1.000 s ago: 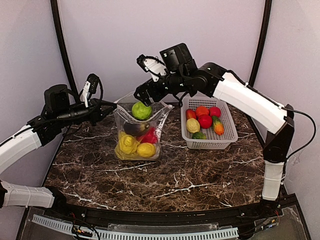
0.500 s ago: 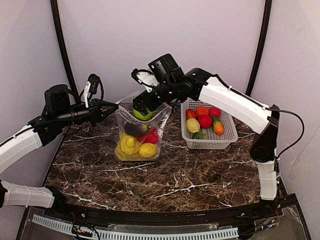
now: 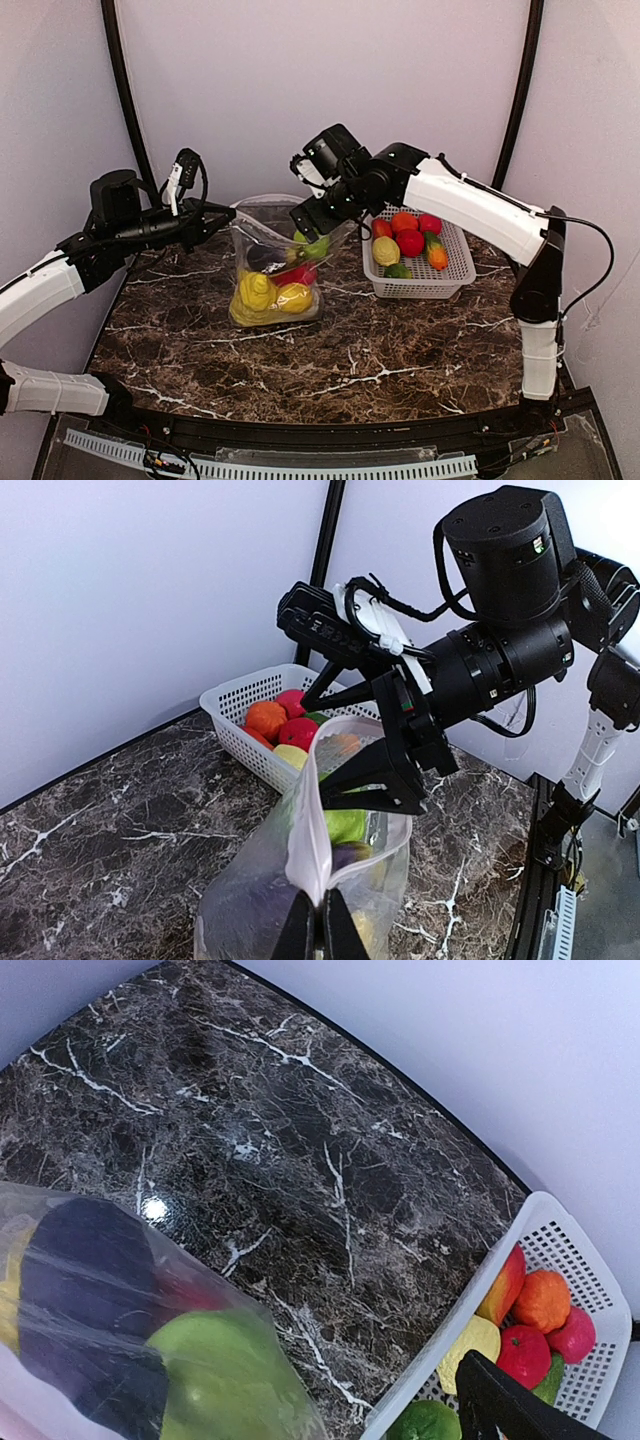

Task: Place the food in the zip-top bag and seal the zipper
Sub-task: Adjust the fake fruit in the zipper food storage bag, then pick up the fake fruit from the bin.

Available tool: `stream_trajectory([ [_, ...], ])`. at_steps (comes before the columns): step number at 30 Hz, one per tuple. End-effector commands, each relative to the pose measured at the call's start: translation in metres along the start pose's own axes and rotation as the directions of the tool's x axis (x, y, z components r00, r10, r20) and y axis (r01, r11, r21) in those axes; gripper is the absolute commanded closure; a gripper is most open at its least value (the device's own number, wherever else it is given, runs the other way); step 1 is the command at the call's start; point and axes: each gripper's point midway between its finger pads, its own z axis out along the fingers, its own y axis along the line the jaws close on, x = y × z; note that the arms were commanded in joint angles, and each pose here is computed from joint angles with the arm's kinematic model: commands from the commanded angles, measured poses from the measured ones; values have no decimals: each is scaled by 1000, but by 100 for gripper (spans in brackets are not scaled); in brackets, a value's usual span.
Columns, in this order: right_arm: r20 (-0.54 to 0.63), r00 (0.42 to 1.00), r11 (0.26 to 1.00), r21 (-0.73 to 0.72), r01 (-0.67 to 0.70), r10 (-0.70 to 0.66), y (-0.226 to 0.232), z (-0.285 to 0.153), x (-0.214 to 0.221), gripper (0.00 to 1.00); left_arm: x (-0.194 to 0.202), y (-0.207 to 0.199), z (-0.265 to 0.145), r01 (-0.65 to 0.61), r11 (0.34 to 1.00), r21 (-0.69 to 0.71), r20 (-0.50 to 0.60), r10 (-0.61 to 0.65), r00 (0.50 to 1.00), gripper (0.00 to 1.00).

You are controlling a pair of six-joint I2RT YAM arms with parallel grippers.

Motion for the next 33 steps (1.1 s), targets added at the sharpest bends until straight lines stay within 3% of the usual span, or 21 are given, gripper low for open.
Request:
stream_trajectory([
  [1, -42, 999, 995, 99, -27, 31, -28, -10, 13, 1, -11, 0, -6, -37, 999, -14, 46, 38, 998, 99],
  [9, 12, 998, 998, 8, -59, 59, -20, -31, -5, 1, -9, 0, -4, -31, 999, -8, 39, 31, 999, 99],
  [15, 187, 975, 975, -207, -80, 120, -2, -94, -43, 1, -8, 3, -3, -26, 999, -20, 36, 27, 999, 99],
  [20, 285, 942, 969, -217, -119, 179, -18, -135, -51, 1, -7, 6, -3, -22, 999, -35, 33, 23, 999, 99],
  [27, 224, 925, 952, -87, -293, 306, -80, -116, -11, 1, -7, 7, -4, -22, 999, -45, 35, 24, 999, 99],
  [33, 111, 898, 905, -30, -425, 426, -124, -68, 42, 1, -8, 7, -5, -23, 999, -48, 38, 25, 999, 99],
])
